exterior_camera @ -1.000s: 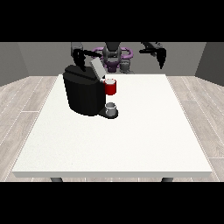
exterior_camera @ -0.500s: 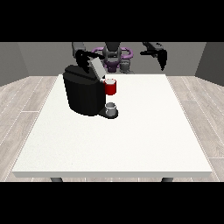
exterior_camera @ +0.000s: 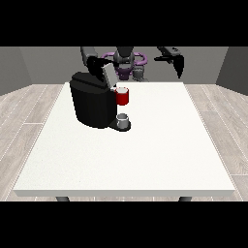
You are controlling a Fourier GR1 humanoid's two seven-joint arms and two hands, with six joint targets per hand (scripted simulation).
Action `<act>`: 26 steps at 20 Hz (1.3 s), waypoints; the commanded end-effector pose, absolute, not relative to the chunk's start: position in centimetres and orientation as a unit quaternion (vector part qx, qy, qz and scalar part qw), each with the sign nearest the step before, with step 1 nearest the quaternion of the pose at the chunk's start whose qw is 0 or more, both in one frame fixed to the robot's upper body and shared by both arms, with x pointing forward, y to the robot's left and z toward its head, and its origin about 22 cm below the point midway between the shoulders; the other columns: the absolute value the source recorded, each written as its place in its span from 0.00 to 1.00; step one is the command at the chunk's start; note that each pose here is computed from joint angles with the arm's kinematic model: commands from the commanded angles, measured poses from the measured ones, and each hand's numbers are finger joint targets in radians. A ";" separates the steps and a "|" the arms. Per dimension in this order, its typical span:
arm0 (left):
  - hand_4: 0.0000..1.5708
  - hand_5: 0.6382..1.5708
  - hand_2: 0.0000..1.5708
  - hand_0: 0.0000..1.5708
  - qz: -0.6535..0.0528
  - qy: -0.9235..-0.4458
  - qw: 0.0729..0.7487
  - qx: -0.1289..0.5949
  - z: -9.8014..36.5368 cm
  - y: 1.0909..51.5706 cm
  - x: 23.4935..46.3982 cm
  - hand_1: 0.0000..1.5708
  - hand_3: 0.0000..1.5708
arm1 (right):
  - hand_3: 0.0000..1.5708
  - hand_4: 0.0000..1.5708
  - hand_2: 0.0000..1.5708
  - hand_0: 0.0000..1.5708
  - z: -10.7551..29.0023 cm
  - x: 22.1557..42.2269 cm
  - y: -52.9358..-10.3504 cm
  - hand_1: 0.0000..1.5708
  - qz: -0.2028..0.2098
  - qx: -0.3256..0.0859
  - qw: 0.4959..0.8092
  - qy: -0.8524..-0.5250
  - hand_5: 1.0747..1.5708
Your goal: Insert the coffee pod into the coffee machine and close the lid
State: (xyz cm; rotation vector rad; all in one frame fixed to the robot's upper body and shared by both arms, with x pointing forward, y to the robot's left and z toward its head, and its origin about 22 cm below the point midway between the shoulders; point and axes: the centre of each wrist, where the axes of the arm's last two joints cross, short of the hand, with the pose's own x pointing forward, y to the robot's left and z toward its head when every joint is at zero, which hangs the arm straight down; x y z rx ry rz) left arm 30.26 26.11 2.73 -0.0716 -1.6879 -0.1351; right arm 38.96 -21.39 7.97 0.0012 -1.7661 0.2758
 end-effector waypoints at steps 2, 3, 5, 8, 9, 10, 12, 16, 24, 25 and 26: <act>0.08 1.00 0.00 0.00 -0.059 -0.758 0.650 -0.027 4.9 27.2 31.7 0.00 0.00 | 0.00 0.05 0.00 0.00 9.0 40.1 -20.1 0.00 0.141 0.005 0.624 -0.768 1.00; 0.09 1.00 0.00 0.00 -0.057 -0.744 0.666 -0.013 2.2 26.6 29.8 0.00 0.00 | 0.00 0.12 0.00 0.00 7.9 39.4 -19.0 0.00 0.152 0.006 0.641 -0.753 1.00; 0.12 1.00 0.00 0.00 -0.046 -0.750 0.660 -0.011 4.8 28.1 31.8 0.00 0.00 | 0.00 0.10 0.00 0.00 8.6 39.9 -18.4 0.00 0.159 0.018 0.620 -0.768 1.00; 0.10 1.00 0.00 0.00 -0.054 -0.739 0.671 -0.026 2.4 27.1 30.3 0.00 0.00 | 0.00 0.00 0.00 0.00 10.3 40.6 -17.4 0.00 0.178 -0.002 0.627 -0.758 1.00; 0.08 1.00 0.00 0.00 -0.053 -0.744 0.665 -0.029 2.5 27.3 30.3 0.00 0.00 | 0.00 0.04 0.00 0.00 9.7 40.5 -17.2 0.00 0.181 -0.006 0.621 -0.763 1.00; 0.09 1.00 0.00 0.00 -0.056 -0.742 0.668 -0.028 3.6 28.6 30.6 0.00 0.00 | 0.00 0.14 0.00 0.00 10.3 40.7 -17.2 0.00 0.189 -0.015 0.621 -0.761 1.00; 0.11 1.00 0.00 0.00 -0.052 -0.747 0.663 -0.022 1.8 27.6 29.9 0.00 0.00 | 0.00 0.08 0.00 0.00 10.7 40.7 -17.1 0.00 0.196 -0.004 0.612 -0.766 1.00; 0.00 1.00 0.00 0.00 -0.076 -0.768 0.634 -0.049 3.6 26.4 31.0 0.00 0.00 | 0.00 0.07 0.00 0.00 12.7 41.6 -15.5 0.00 0.192 -0.031 0.594 -0.780 1.00; 0.13 1.00 0.00 0.00 -0.071 -0.770 0.632 -0.048 1.1 25.2 28.8 0.00 0.00 | 0.00 0.08 0.00 0.00 9.9 40.0 -13.7 0.00 0.193 0.036 0.582 -0.789 1.00; 0.16 1.00 0.00 0.00 -0.045 -0.760 0.647 -0.041 0.4 25.7 29.0 0.00 0.00 | 0.00 0.11 0.00 0.00 9.0 38.9 -12.6 0.00 0.206 0.072 0.581 -0.784 1.00; 0.12 1.00 0.00 0.00 -0.042 -0.753 0.656 -0.037 -1.4 27.0 27.9 0.00 0.00 | 0.00 0.16 0.00 0.00 7.5 37.5 -12.3 0.00 0.213 0.101 0.585 -0.776 1.00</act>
